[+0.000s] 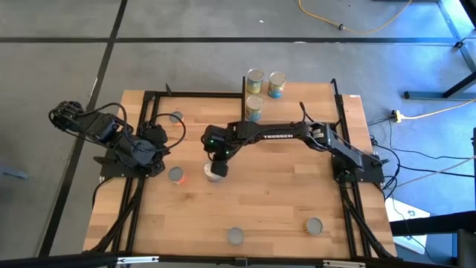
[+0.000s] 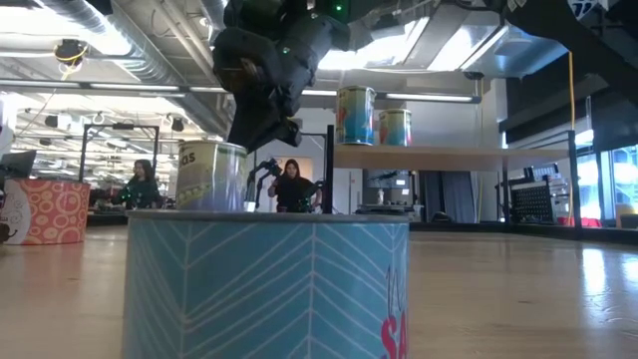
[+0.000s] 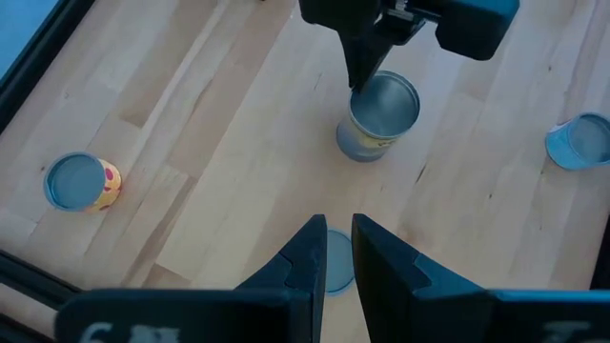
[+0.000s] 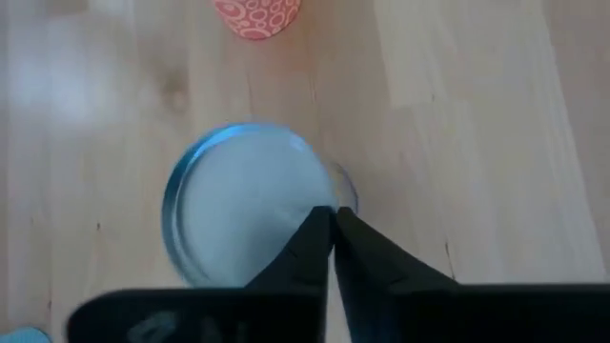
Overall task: Pick and place cans onto a shelf
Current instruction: Put the canned peas on the shelf
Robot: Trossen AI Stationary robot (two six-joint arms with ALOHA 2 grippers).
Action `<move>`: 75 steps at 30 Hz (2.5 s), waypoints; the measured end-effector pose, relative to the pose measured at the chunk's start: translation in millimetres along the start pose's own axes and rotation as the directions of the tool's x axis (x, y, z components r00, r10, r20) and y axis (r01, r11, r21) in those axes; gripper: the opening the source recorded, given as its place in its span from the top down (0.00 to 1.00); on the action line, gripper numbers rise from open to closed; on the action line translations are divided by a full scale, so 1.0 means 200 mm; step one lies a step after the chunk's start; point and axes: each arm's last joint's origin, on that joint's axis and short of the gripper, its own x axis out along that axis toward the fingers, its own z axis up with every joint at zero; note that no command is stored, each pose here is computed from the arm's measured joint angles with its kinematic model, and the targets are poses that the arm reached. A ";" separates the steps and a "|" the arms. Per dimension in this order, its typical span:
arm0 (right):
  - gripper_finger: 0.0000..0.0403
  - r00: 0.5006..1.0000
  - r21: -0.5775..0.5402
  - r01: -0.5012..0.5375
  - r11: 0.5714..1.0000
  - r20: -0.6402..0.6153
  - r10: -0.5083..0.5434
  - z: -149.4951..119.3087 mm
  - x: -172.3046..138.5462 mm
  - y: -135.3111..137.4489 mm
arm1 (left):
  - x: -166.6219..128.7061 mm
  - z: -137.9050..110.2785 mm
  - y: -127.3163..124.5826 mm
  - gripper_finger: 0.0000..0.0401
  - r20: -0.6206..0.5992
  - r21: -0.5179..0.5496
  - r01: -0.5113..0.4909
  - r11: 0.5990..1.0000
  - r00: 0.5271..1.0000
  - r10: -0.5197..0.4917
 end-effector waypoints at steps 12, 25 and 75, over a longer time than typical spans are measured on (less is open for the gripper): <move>0.99 1.000 0.025 0.025 0.999 0.003 -0.025 0.01 -0.03 0.00 | 0.00 0.00 0.00 0.88 0.000 0.000 0.000 1.000 1.000 0.000; 1.00 0.992 -0.022 0.113 0.993 -0.060 -0.114 0.03 -0.16 0.02 | 0.00 0.00 0.00 0.88 -0.001 0.001 0.000 1.000 1.000 0.000; 1.00 0.910 0.245 0.357 0.902 0.129 -0.395 -0.30 -1.53 0.17 | 0.00 0.00 0.00 0.88 -0.001 0.009 0.000 1.000 1.000 0.000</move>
